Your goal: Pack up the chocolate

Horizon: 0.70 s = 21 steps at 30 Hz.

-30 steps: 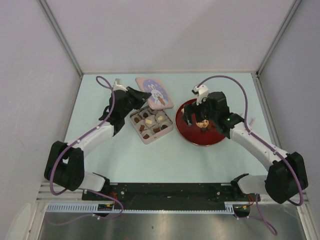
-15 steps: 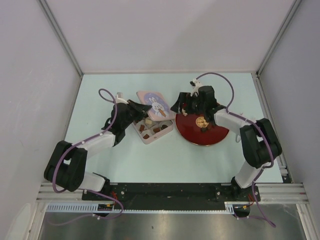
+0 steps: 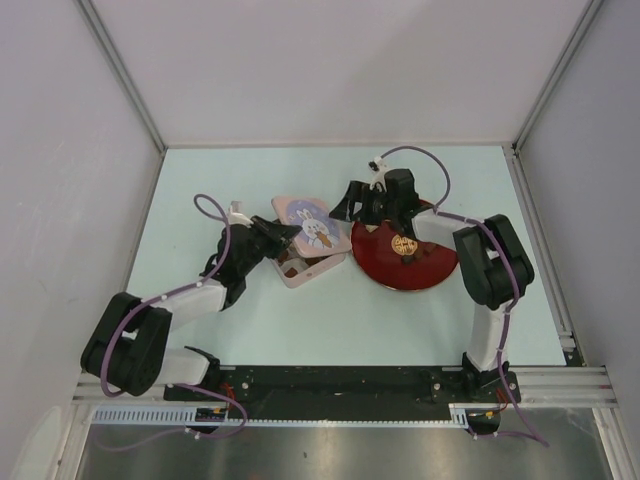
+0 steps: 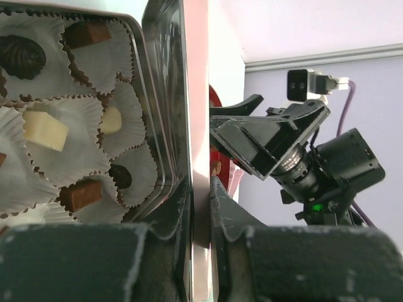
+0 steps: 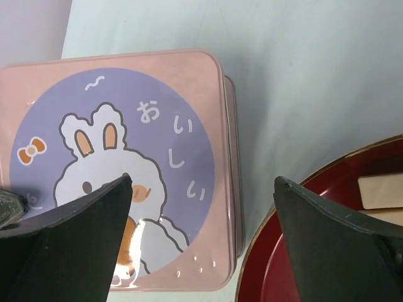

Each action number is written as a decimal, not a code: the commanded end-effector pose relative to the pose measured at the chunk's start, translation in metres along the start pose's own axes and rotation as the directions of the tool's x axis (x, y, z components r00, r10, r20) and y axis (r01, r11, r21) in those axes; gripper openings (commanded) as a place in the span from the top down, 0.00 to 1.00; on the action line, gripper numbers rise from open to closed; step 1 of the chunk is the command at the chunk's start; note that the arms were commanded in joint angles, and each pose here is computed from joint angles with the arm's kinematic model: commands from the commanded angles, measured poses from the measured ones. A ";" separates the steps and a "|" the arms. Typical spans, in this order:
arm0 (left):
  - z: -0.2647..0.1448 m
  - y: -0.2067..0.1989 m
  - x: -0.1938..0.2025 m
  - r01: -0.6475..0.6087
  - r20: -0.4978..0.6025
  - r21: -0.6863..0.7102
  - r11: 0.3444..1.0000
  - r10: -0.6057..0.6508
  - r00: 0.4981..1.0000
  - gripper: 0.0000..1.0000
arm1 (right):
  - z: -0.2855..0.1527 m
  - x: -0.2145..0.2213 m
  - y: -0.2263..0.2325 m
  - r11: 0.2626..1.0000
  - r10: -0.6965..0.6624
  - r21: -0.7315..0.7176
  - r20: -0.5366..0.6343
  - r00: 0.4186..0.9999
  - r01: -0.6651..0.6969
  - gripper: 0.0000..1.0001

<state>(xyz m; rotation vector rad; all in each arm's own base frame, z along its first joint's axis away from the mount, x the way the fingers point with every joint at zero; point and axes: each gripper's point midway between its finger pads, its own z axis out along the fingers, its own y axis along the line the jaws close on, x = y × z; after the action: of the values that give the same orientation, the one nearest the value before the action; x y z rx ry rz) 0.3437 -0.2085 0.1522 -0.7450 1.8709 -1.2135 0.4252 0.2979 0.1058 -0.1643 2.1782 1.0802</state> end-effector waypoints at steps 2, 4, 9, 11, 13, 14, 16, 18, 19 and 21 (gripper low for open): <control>-0.008 -0.013 -0.008 -0.022 0.050 0.059 0.998 0.019 0.999 0.96 | 0.007 -0.006 0.022 0.995 0.007 -0.101 -0.012 1.000 -0.008 0.02; -0.008 -0.009 -0.008 -0.025 0.053 0.050 0.998 0.022 0.998 0.92 | 0.009 -0.001 0.025 0.993 0.007 -0.119 -0.032 0.999 -0.011 0.02; -0.010 0.000 -0.009 -0.029 0.066 0.022 0.999 0.027 0.997 0.81 | 0.012 0.010 0.027 0.990 0.029 -0.135 -0.070 0.997 -0.038 0.02; -0.010 0.006 -0.009 -0.032 0.071 0.000 0.999 0.032 0.997 0.78 | 0.013 0.015 0.026 0.989 0.036 -0.138 -0.086 0.996 -0.048 0.02; -0.010 0.010 -0.008 -0.035 0.070 -0.008 0.999 0.035 0.997 0.76 | 0.014 0.018 0.026 0.987 0.045 -0.147 -0.103 0.994 -0.060 0.02; -0.010 0.013 -0.008 -0.033 0.072 -0.018 0.999 0.034 0.997 0.75 | 0.015 0.019 0.027 0.987 0.046 -0.150 -0.106 0.993 -0.061 0.03; -0.011 0.016 -0.008 -0.035 0.074 -0.027 0.999 0.037 0.997 0.73 | 0.015 0.020 0.029 0.984 0.050 -0.163 -0.117 0.992 -0.069 0.03; -0.011 0.019 -0.007 -0.037 0.070 -0.041 0.998 0.040 0.997 0.71 | 0.015 0.022 0.033 0.981 0.046 -0.180 -0.128 0.991 -0.069 0.03; -0.012 0.018 -0.008 -0.039 0.072 -0.040 0.998 0.042 0.997 0.71 | 0.015 0.024 0.035 0.980 0.045 -0.185 -0.133 0.990 -0.070 0.03; -0.013 0.023 -0.008 -0.042 0.076 -0.057 0.998 0.046 0.996 0.69 | 0.014 0.024 0.040 0.978 0.041 -0.197 -0.138 0.990 -0.068 0.03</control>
<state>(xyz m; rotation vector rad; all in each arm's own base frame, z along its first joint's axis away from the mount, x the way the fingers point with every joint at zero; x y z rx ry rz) 0.3342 -0.1935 0.1263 -0.7946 1.9004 -1.1217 0.3992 0.3245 0.0921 -0.2199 2.2489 1.2828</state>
